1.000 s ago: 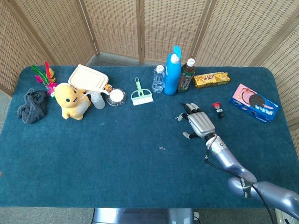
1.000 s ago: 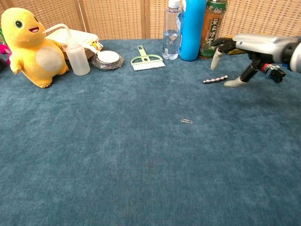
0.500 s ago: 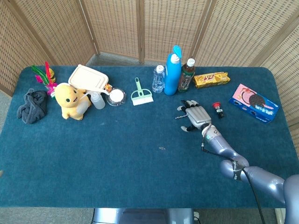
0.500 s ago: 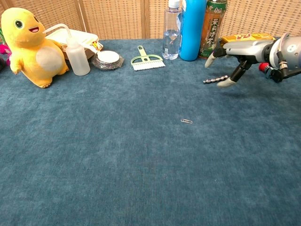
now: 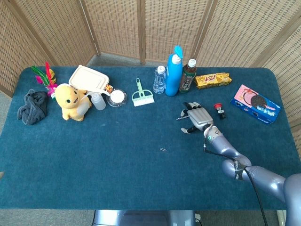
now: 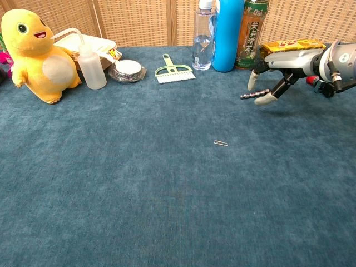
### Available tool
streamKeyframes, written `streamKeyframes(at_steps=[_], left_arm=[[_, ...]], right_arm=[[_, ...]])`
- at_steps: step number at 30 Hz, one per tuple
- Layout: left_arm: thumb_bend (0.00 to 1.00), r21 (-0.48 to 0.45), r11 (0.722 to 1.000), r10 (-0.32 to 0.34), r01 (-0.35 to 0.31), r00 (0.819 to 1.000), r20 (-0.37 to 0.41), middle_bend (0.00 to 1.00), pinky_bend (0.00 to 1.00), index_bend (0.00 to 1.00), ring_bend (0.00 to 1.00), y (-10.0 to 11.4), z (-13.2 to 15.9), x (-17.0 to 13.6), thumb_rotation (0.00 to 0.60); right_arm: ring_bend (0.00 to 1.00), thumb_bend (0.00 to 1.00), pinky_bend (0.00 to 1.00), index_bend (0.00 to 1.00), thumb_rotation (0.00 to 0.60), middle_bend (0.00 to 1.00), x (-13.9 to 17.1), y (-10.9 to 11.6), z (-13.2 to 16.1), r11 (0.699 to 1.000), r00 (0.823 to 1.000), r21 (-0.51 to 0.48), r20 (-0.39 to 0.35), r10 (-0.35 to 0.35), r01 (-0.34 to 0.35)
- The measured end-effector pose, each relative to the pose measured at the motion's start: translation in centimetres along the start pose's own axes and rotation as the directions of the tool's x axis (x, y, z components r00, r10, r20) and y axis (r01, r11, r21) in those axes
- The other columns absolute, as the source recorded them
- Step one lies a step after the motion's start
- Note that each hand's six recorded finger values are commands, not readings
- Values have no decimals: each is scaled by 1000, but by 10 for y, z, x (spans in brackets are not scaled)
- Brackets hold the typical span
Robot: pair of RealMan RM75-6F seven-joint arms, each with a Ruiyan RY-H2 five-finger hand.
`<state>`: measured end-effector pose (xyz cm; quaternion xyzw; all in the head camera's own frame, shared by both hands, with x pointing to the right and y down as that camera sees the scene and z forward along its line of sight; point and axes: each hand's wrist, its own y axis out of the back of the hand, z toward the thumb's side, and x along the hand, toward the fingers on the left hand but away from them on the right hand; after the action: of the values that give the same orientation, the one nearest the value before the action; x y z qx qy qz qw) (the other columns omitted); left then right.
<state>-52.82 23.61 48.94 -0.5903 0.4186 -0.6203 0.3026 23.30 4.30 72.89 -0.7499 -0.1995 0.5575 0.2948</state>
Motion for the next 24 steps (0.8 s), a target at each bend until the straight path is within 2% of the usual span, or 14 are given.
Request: streamKeyframes(at_steps=[17,24], left_arm=[[363,-2,1000,-2,2,1000,3,0,46,0,0,-1,1,-1,600],[363,-2,1000,-4,4,1000,5,0,46,0,0,-1,1,-2,600]], right_arm=[[0,320,0,277,413,0,-4,-3,-2,1000,1000,19,20,8,-9],[0,320,0,338,413,0,-4,-4,-1,999,1000,32,23,17,-18]])
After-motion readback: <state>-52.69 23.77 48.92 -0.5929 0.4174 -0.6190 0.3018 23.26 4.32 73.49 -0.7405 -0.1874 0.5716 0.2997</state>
